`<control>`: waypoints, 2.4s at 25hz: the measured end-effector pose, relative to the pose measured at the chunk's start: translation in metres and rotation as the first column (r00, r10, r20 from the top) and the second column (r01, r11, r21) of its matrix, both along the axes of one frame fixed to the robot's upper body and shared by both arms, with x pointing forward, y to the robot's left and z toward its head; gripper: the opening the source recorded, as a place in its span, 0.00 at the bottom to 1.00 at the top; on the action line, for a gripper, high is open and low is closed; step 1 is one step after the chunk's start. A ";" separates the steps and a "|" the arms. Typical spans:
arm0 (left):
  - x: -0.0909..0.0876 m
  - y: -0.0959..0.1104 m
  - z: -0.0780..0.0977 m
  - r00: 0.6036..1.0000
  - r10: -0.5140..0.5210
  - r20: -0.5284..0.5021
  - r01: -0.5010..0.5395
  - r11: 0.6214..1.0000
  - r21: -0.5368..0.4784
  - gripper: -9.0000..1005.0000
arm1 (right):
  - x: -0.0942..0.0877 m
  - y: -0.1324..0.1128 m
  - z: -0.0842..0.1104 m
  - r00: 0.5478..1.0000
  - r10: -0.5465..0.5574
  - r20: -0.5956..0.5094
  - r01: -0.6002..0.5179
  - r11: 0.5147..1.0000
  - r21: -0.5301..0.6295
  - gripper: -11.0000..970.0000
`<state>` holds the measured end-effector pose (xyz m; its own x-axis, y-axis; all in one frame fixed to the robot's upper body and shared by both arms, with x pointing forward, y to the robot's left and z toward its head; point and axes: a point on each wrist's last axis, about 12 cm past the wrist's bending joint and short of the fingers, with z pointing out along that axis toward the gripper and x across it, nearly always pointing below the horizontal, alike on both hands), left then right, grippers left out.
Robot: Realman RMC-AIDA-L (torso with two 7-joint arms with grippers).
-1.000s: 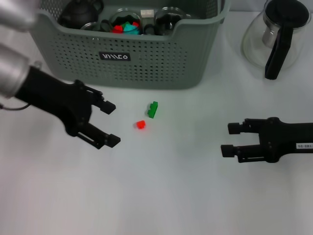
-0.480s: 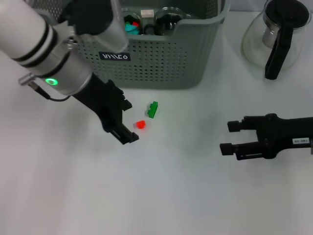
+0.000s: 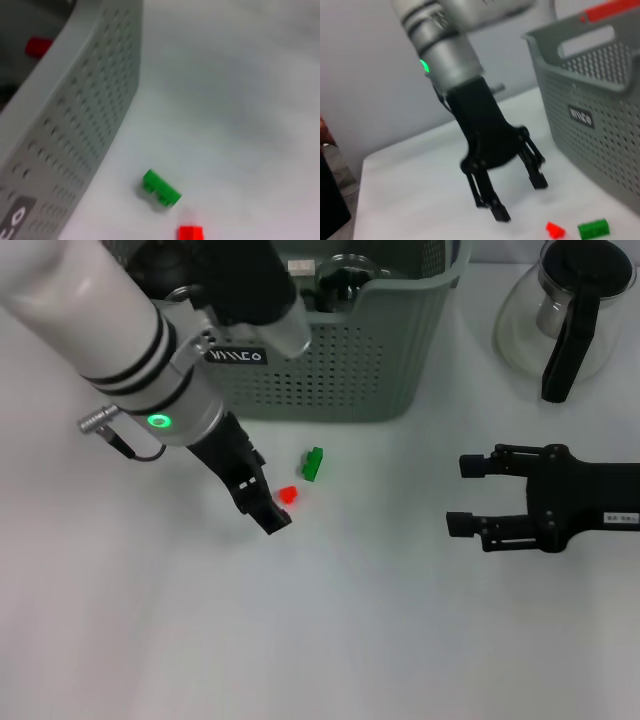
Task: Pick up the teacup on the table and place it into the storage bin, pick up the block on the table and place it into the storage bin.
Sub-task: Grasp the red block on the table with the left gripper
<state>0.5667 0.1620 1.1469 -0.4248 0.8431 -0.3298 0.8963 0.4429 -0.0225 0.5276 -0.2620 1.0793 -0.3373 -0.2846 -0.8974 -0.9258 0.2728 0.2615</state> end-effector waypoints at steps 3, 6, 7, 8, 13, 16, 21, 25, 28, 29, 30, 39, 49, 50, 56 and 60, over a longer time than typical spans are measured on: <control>-0.002 -0.005 -0.004 1.000 0.020 0.006 -0.020 1.000 0.016 0.84 | -0.004 -0.003 0.001 0.999 0.010 0.043 -0.011 1.000 0.023 0.88; -0.004 -0.011 -0.009 0.999 0.008 0.035 -0.009 1.000 0.015 0.83 | -0.006 -0.004 0.000 0.998 0.010 0.056 -0.012 0.999 0.035 0.88; -0.004 -0.014 -0.011 0.999 0.001 0.051 -0.001 1.000 0.016 0.83 | -0.007 -0.005 0.000 0.998 0.009 0.054 -0.011 0.999 0.035 0.88; -0.006 -0.017 -0.014 0.998 -0.011 0.064 0.010 1.000 0.019 0.82 | -0.008 -0.006 0.000 0.999 0.007 0.052 -0.009 0.999 0.036 0.88; -0.009 -0.024 -0.020 0.995 -0.031 0.096 0.028 0.999 0.029 0.78 | -0.009 -0.007 -0.001 0.999 -0.001 0.046 -0.001 0.999 0.040 0.85; -0.008 -0.027 -0.023 0.995 -0.026 0.098 0.021 0.999 0.047 0.69 | -0.009 -0.007 -0.001 0.999 -0.002 0.045 0.000 0.999 0.040 0.82; -0.007 -0.028 -0.025 0.993 -0.019 0.112 0.009 0.996 0.090 0.58 | -0.009 -0.007 -0.001 0.999 -0.002 0.044 0.000 0.999 0.041 0.81; -0.006 -0.032 -0.025 0.993 -0.021 0.118 0.009 0.995 0.102 0.55 | -0.010 -0.008 -0.002 0.999 -0.008 0.040 0.006 0.999 0.041 0.81; -0.006 -0.035 -0.027 0.992 -0.036 0.120 0.022 0.992 0.122 0.55 | -0.011 -0.009 -0.003 0.999 -0.010 0.037 0.009 0.999 0.041 0.81; -0.006 -0.036 -0.027 0.992 -0.040 0.120 0.025 0.992 0.126 0.55 | -0.011 -0.009 -0.003 0.999 -0.011 0.036 0.009 0.999 0.041 0.81; -0.007 -0.037 -0.028 0.992 -0.044 0.120 0.028 0.991 0.132 0.55 | -0.011 -0.009 -0.003 0.999 -0.011 0.036 0.010 0.999 0.041 0.81; -0.005 -0.040 -0.029 0.991 -0.040 0.127 0.023 0.991 0.135 0.50 | -0.012 -0.010 -0.004 0.999 -0.013 0.032 0.012 0.999 0.040 0.81; 0.000 -0.043 -0.036 0.993 -0.036 0.113 0.018 0.988 0.155 0.38 | -0.013 -0.011 -0.005 1.000 -0.017 0.026 0.016 0.999 0.041 0.81; 0.000 -0.043 -0.036 0.993 -0.037 0.111 0.019 0.987 0.157 0.38 | -0.013 -0.011 -0.005 1.000 -0.018 0.026 0.016 0.999 0.041 0.81; 0.001 -0.044 -0.038 0.993 -0.045 0.111 0.026 0.986 0.165 0.38 | -0.013 -0.011 -0.005 1.000 -0.018 0.025 0.017 0.999 0.042 0.81; 0.002 -0.044 -0.037 0.993 -0.038 0.112 0.019 0.987 0.160 0.36 | -0.013 -0.011 -0.005 1.000 -0.019 0.024 0.018 0.999 0.042 0.81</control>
